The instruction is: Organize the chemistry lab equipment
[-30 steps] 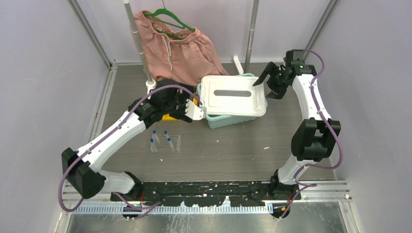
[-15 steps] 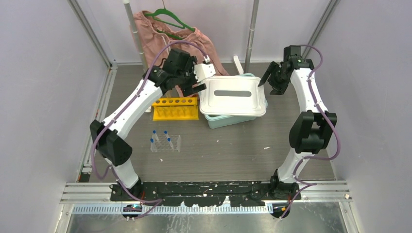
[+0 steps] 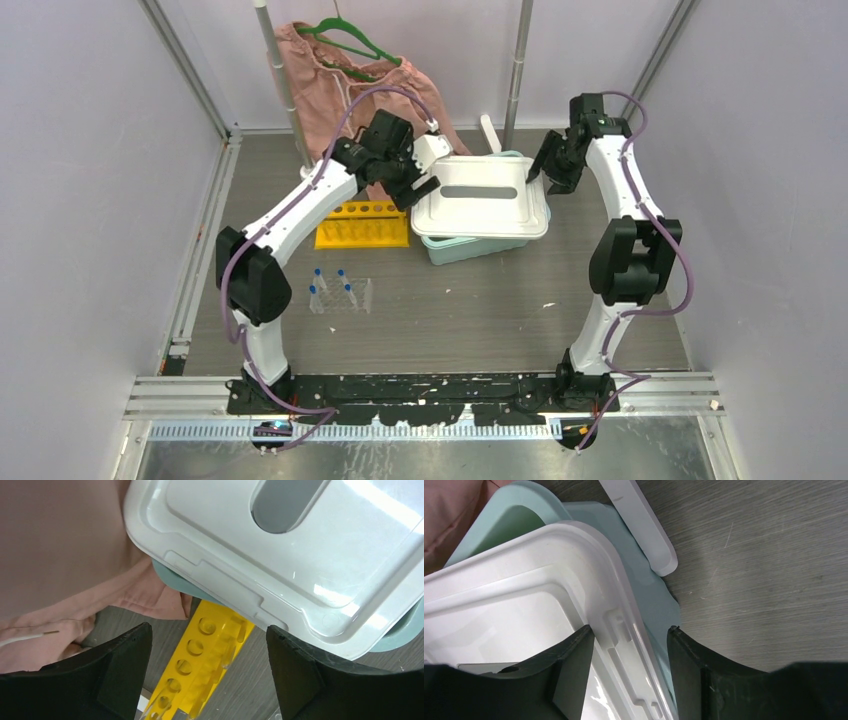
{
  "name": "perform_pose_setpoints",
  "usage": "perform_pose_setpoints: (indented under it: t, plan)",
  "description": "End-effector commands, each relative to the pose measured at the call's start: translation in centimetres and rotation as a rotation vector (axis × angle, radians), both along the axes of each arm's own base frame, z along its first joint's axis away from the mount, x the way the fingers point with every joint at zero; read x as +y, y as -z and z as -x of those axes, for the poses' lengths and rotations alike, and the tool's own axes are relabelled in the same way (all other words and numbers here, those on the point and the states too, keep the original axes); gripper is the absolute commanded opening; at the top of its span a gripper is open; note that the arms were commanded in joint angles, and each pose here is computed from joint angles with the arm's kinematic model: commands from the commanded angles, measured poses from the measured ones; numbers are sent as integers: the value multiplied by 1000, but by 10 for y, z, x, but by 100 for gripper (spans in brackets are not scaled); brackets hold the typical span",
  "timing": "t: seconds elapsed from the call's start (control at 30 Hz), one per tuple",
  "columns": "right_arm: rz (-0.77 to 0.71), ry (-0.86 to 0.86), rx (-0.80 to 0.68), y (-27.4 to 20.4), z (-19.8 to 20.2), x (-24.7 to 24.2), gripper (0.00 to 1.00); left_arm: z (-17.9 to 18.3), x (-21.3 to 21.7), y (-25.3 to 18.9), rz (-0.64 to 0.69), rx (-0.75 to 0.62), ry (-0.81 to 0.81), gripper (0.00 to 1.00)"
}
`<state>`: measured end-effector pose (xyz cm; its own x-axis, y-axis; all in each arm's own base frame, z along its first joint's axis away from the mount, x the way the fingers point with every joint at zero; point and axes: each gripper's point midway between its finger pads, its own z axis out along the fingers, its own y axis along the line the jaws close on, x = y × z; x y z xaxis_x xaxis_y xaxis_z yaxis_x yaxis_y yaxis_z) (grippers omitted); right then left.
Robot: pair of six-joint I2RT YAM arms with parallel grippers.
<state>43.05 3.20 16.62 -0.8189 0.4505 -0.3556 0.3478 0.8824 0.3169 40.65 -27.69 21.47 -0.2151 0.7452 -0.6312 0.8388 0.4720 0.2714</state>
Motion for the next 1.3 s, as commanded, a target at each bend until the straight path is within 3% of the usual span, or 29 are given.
perform_pose_setpoints:
  t: [0.0, 0.3, 0.53, 0.77, 1.27]
  plan:
    - [51, -31, -64, -14, -15, -1, 60, 2, -13, -4, 84, -6, -5, 85]
    - [71, -67, -62, -8, -25, 2, 59, 6, -18, 8, 102, 25, -10, 84]
    - [157, -186, -108, -7, -25, 27, 58, 18, -20, -21, 173, 7, 0, 84]
    - [170, -165, -130, -11, -30, 26, 58, 13, -17, -39, 195, -32, -36, 84]
    - [195, -43, -127, -11, -52, 21, 55, 16, -14, -29, 179, -19, -51, 89]
